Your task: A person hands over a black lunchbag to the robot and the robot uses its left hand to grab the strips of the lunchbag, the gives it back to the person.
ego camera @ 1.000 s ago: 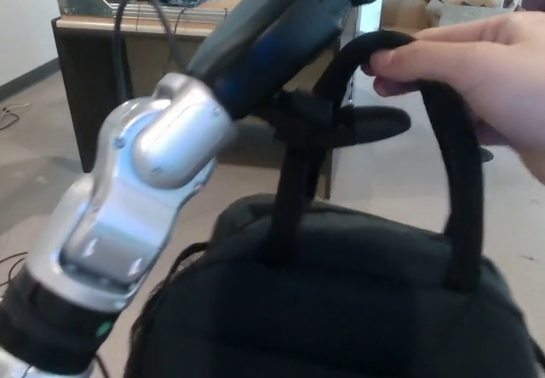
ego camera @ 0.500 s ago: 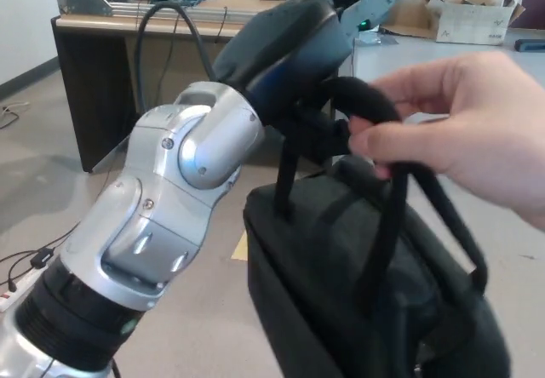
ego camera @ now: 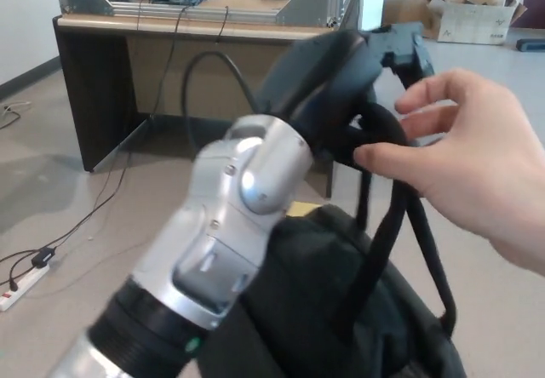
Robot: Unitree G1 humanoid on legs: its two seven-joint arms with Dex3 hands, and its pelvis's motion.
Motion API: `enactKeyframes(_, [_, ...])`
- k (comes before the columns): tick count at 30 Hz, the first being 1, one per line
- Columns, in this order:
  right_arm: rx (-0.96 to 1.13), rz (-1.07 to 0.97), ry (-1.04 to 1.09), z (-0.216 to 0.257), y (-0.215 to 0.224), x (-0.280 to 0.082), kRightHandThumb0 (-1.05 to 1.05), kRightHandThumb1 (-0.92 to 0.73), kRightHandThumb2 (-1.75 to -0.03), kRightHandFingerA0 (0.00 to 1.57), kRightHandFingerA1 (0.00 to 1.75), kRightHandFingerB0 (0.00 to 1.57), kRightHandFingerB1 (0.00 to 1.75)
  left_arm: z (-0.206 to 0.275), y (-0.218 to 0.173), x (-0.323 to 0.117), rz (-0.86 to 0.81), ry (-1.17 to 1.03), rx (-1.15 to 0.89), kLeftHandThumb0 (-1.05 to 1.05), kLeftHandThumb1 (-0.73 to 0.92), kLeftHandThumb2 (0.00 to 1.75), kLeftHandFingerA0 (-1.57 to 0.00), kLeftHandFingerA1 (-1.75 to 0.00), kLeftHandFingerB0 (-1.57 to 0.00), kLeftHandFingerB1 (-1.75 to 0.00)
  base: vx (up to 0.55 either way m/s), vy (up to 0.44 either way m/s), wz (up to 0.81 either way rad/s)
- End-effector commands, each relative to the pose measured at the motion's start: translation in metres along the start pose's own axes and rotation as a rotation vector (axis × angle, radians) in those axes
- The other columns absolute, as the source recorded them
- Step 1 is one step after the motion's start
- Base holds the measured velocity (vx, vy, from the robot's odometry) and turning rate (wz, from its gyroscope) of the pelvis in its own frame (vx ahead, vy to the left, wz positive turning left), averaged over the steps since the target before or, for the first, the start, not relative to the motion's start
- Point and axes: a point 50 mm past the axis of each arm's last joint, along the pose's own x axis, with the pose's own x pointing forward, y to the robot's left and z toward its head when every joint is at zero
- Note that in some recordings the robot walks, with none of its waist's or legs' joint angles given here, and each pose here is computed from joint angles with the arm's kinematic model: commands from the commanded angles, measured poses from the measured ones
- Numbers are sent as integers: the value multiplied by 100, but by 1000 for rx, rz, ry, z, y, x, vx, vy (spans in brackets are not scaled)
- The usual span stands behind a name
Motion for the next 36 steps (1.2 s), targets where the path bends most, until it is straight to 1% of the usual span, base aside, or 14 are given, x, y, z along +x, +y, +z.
enactKeyframes(1, [-45,9,4,1,-11,1,-63,-77,-63,47,43,46,39,22,-4,-3,566,-212,-233,-27,65,57,-82,-175,-66,-175,0,0,0])
enactKeyframes(5, [-62,20,-15,3,-13,2,-62,-78,-63,48,43,46,40,15,2,-8,598,-223,-265,-21,65,57,-82,-175,-63,-175,0,0,0])
enactKeyframes(6, [-67,18,-22,3,-13,2,-60,-62,-103,42,58,37,53,12,8,-10,615,-230,-271,-18,65,57,-82,-175,-63,-175,0,0,0])
enactKeyframes(7, [-69,21,-24,3,-12,2,-65,-79,-64,50,45,47,41,9,10,-12,626,-229,-261,-18,66,57,-81,-175,-62,-175,0,0,0])
enactKeyframes(8, [-70,24,-25,4,-12,3,-65,-79,-64,50,45,47,41,7,12,-13,638,-227,-246,-18,66,57,-81,-175,-62,-175,0,0,0])
enactKeyframes(9, [-68,24,-30,5,-11,4,-67,-66,-104,46,59,39,53,5,15,-15,657,-232,-235,-18,66,57,-81,-175,-62,-175,0,0,0])
enactKeyframes(12, [-69,23,-18,4,-11,5,-70,-68,-105,47,59,38,52,-3,27,-21,696,-230,-230,-18,64,57,-81,-175,-63,-175,0,0,0])
enactKeyframes(13, [-69,22,-17,4,-11,5,-70,-67,-105,48,59,39,52,-5,30,-22,704,-231,-228,-17,64,57,-81,-175,-63,-175,0,0,0])
enactKeyframes(14, [-70,21,-17,4,-11,5,-68,-78,-64,53,45,49,41,-7,32,-23,708,-229,-225,-20,65,57,-81,-175,-63,-175,0,0,0])
enactKeyframes(20, [-72,18,-16,4,-11,5,-70,-78,-65,54,46,50,42,-25,49,-35,746,-210,-184,-18,66,56,-79,-175,-62,-175,0,0,0])
enactKeyframes(21, [-65,16,-21,4,-10,5,-69,-78,-64,54,46,50,42,-30,55,-39,757,-198,-195,-18,65,56,-81,-175,-62,-175,0,0,0])
enactKeyframes(26, [-51,12,-31,6,-11,7,-67,-78,-64,53,47,50,43,-40,68,-47,785,-192,-166,-21,67,56,-79,-175,-61,-175,0,0,0])
enactKeyframes(27, [-50,12,-33,7,-11,7,-68,-77,-64,54,46,50,43,-43,71,-50,796,-186,-149,-25,67,56,-79,-175,-60,-175,0,0,0])
enactKeyframes(36, [-44,1,-41,13,-15,14,-67,-77,-64,55,45,53,44,-65,94,-95,851,-202,-48,-25,67,57,-84,-175,-62,-175,0,0,0])
